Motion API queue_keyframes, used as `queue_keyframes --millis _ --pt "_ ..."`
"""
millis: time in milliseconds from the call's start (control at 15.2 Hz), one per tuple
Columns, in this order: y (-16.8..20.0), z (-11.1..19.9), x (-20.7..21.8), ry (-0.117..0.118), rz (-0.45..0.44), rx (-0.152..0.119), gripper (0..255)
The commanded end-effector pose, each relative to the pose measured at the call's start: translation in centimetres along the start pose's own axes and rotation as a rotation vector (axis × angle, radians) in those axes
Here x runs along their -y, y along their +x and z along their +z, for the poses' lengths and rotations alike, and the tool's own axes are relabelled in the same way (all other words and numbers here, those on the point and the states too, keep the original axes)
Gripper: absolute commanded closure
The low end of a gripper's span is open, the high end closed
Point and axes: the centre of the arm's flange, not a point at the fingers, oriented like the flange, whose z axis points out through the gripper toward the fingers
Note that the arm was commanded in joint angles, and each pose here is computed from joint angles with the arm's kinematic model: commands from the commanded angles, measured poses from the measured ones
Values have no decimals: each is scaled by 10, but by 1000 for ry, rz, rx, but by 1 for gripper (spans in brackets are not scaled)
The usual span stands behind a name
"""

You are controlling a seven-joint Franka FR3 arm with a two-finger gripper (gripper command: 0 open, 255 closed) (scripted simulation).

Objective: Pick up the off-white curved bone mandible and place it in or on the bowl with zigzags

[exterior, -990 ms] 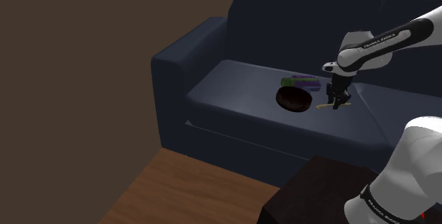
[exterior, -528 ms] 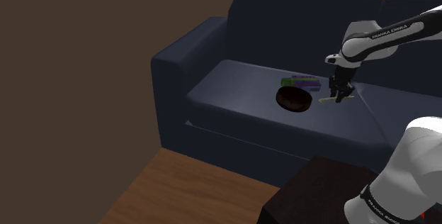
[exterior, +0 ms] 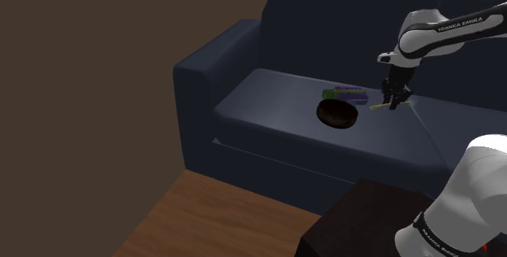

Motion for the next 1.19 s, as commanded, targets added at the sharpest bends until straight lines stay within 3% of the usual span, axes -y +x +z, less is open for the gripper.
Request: queue_keyframes --millis 0,264,1122 --pt "0 -12 0 0 0 0 255" --pt "-1 -32 1 0 0 0 255" --pt "155 -49 -68 0 0 0 255"
